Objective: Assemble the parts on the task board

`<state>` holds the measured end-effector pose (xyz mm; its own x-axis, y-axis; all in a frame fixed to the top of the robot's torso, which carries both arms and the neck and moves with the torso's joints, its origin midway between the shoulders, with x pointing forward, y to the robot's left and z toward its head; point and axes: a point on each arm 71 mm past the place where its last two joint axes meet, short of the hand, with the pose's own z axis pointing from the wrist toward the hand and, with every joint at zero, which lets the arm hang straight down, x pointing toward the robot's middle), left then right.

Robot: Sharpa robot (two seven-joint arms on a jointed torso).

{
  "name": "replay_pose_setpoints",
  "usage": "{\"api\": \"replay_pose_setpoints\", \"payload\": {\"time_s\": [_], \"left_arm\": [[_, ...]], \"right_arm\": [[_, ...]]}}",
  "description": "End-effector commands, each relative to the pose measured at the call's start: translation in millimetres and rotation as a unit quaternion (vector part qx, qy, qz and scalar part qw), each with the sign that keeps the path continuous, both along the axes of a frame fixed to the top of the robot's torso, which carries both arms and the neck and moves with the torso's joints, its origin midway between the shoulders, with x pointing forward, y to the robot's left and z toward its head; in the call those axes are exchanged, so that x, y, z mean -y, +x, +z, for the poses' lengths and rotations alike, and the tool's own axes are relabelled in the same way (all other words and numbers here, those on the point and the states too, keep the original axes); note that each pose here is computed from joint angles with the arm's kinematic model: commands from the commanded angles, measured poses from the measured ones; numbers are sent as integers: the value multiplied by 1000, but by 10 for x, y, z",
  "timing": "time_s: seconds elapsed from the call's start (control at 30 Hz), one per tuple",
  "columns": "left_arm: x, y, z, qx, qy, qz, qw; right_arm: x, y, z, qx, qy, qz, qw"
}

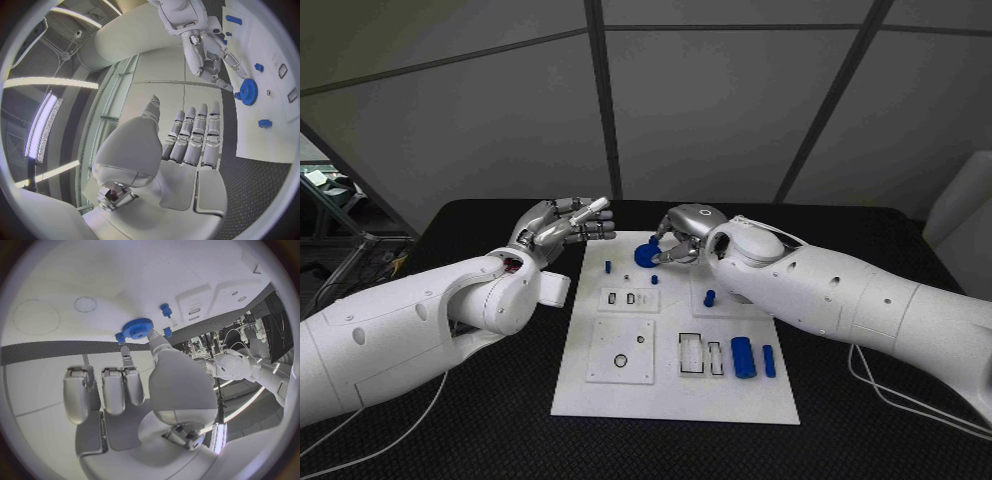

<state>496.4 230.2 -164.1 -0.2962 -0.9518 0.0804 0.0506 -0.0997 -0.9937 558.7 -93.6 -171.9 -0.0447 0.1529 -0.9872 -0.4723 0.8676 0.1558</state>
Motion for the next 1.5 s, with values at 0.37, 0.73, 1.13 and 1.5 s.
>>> {"api": "replay_pose_setpoints", "payload": {"time_s": [0.37, 0.73, 1.13, 1.5], "left_arm": [[-87, 17, 11, 6, 3, 6, 1000], [-87, 55, -17, 5, 3, 8, 1000], [-104, 86, -49, 4, 5, 13, 1000], [-94, 95, -63, 2, 4, 12, 1000]], "right_arm": [[1159, -139, 124, -75, 176, -10, 982], [1725, 12, 33, -105, 193, -58, 974], [1745, 74, -46, -128, 170, -58, 975], [1750, 104, -120, -140, 154, -59, 976]]}}
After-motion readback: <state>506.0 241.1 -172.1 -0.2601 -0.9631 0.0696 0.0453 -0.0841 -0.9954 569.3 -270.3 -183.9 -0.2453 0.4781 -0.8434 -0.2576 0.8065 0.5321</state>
